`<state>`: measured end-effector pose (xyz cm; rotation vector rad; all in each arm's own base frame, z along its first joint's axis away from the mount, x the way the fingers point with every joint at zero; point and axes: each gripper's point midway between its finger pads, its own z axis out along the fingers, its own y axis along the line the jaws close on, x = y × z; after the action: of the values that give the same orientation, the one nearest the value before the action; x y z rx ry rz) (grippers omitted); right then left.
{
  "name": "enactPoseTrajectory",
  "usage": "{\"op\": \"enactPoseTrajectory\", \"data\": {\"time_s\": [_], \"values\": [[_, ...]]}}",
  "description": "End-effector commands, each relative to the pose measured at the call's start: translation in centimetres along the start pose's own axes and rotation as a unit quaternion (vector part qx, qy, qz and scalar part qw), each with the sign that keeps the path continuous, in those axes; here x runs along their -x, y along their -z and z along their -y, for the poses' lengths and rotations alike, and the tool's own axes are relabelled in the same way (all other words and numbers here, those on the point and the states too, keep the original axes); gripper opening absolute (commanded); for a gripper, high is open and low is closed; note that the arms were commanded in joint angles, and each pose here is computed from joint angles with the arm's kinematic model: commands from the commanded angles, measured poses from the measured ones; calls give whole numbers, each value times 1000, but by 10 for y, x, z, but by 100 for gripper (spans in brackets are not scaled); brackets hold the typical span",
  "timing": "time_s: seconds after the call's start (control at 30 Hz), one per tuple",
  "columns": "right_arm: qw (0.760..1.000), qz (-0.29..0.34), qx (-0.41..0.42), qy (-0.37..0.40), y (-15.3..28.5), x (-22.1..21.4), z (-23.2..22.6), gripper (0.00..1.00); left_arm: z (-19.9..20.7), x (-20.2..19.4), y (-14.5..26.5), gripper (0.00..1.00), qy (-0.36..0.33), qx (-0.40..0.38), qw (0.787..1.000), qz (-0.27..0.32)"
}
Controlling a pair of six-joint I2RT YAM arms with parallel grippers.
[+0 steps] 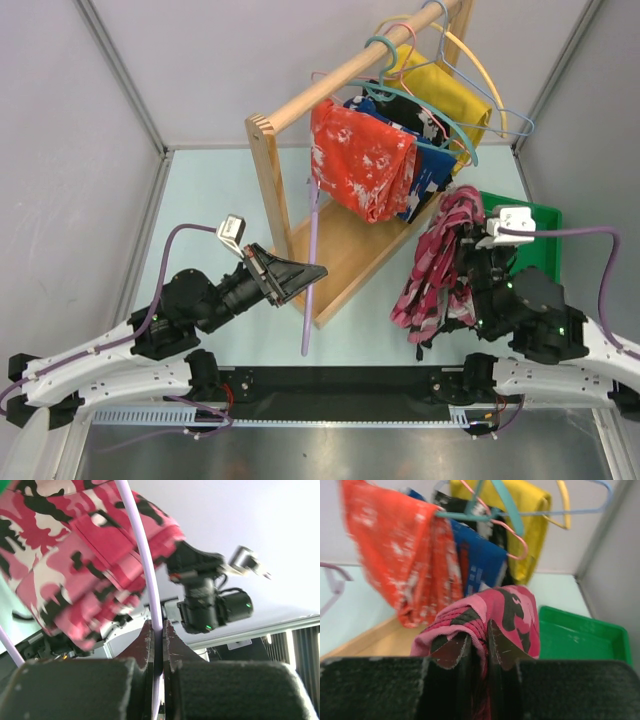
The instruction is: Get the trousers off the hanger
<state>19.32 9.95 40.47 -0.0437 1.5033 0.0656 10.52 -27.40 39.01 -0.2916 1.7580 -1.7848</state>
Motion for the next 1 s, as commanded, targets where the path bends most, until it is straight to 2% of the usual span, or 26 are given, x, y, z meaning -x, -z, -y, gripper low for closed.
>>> {"op": "enactPoseTrajectory", "data": {"time_s": [0.0, 0.03, 0.13, 0.17, 0.23, 0.27, 0.37, 0.4, 0.47, 0.5, 0.77, 0.97], "values": [[998, 0, -13, -63, -17, -6, 10, 0, 36, 8, 6, 0, -5, -59, 998, 6], [997, 2, -61, -54, -26, -7, 32, 0, 36, 8, 6, 1, -5, -59, 998, 6], [995, -1, -87, -44, -41, -10, 49, 0, 37, 8, 7, 1, -4, -60, 998, 5], [990, -9, -139, -30, -46, -14, 78, 0, 37, 8, 7, 0, -4, -61, 998, 5], [991, -14, -126, -53, -57, -17, 81, 0, 39, 7, 8, 1, -5, -64, 998, 3], [983, -11, -173, -59, -56, -14, 111, 0, 39, 7, 8, 0, -6, -64, 998, 3], [987, -5, -125, -100, -65, -5, 110, 0, 41, 9, 10, 0, -9, -68, 998, 5], [982, 2, -155, -106, -63, -1, 131, 0, 40, 10, 11, 0, -12, -67, 998, 7], [982, -6, -138, -126, -71, -1, 133, 0, 42, 11, 12, 0, -15, -67, 998, 8], [977, 4, -166, -131, -69, 7, 153, 0, 42, 11, 12, 0, -18, -68, 997, 8], [967, 34, -148, -205, -82, 45, 175, 0, 45, 6, 12, 0, -26, -74, 997, -5], [959, 55, -185, -209, -79, 78, 204, 0, 51, 9, 16, 0, -44, -75, 996, -6]]}}
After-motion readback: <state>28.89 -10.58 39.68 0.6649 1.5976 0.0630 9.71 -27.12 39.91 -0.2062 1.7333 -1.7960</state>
